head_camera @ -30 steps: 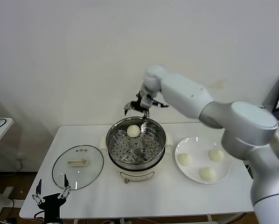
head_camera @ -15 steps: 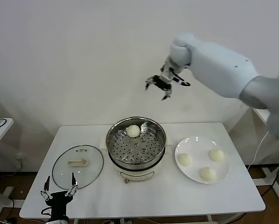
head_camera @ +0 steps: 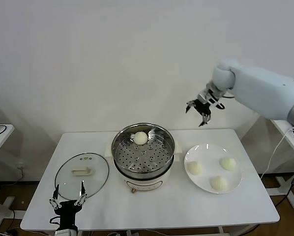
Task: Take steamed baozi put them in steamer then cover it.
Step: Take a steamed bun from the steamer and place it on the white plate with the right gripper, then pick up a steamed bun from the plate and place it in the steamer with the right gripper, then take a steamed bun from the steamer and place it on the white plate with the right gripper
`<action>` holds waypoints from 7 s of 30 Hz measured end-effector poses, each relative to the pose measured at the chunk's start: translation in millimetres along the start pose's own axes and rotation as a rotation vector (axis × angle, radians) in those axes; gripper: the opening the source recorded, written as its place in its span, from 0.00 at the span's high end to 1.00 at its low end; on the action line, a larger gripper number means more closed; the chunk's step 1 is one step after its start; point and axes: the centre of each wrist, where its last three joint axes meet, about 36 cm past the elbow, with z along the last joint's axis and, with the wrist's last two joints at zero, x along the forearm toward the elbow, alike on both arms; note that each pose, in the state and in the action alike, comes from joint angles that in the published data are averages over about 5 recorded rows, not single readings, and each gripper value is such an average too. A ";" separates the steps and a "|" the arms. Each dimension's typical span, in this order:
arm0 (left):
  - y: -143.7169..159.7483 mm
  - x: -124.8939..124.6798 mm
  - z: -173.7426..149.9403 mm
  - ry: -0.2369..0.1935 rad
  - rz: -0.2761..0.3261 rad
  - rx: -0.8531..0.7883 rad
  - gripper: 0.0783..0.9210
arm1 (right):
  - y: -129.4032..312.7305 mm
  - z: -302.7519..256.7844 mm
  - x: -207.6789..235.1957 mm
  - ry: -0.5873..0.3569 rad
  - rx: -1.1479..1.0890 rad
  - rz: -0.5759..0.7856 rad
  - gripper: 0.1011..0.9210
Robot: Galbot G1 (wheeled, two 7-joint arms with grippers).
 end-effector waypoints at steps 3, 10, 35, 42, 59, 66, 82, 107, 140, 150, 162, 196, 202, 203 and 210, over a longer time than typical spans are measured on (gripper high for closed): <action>-2.1 -1.0 1.8 0.004 0.004 -0.003 0.12 | 14.2 4.7 -12.7 -0.013 -0.028 -0.038 0.12; -3.8 -1.8 5.3 0.008 0.005 -0.004 0.12 | 37.0 4.9 -44.4 -0.050 -0.067 -0.111 0.12; 3.1 -2.3 3.9 0.004 -0.012 -0.007 0.12 | 65.3 -3.4 -138.8 -0.077 -0.121 -0.211 0.12; 2.3 -2.8 6.0 0.008 -0.011 -0.006 0.12 | 66.8 -2.6 -153.7 -0.077 -0.129 -0.209 0.12; 3.1 -3.4 7.5 0.009 -0.016 -0.001 0.12 | 60.2 -7.5 -173.7 -0.065 -0.127 -0.210 0.21; 2.5 -3.4 7.4 0.009 -0.016 0.000 0.12 | 63.4 -4.9 -172.6 -0.063 -0.138 -0.211 0.43; 1.1 -3.2 5.1 0.006 -0.014 0.001 0.12 | 61.2 0.9 -156.0 -0.075 -0.156 -0.183 0.59; -5.8 -9.4 -1.1 -0.014 0.007 -0.002 0.12 | -61.4 -62.7 42.8 -0.028 -0.036 0.073 0.58; 1.5 -23.3 -5.3 -0.042 -0.033 0.010 0.12 | -127.8 -267.8 -42.5 -0.135 -0.030 -0.016 0.56; 5.8 -25.7 -8.0 -0.055 -0.038 0.013 0.12 | -129.6 -281.6 -73.1 -0.134 -0.071 -0.047 0.56; 6.8 -25.0 -8.7 -0.062 -0.038 0.019 0.12 | -129.0 -284.6 -96.3 -0.125 -0.086 -0.057 0.56; 3.0 -19.9 -5.5 -0.053 -0.026 0.013 0.12 | -138.9 -234.3 -6.5 -0.083 -0.047 0.050 0.12; 4.3 -16.8 -2.7 -0.049 -0.014 -0.009 0.12 | -130.4 -178.5 60.8 -0.038 -0.040 0.124 0.12; 4.5 -16.2 -2.2 -0.049 -0.013 -0.012 0.12 | -126.5 -167.1 71.0 -0.027 -0.039 0.132 0.12; 1.1 -10.6 3.4 -0.041 -0.001 -0.023 0.12 | -77.2 -85.3 109.4 0.041 -0.041 0.124 0.12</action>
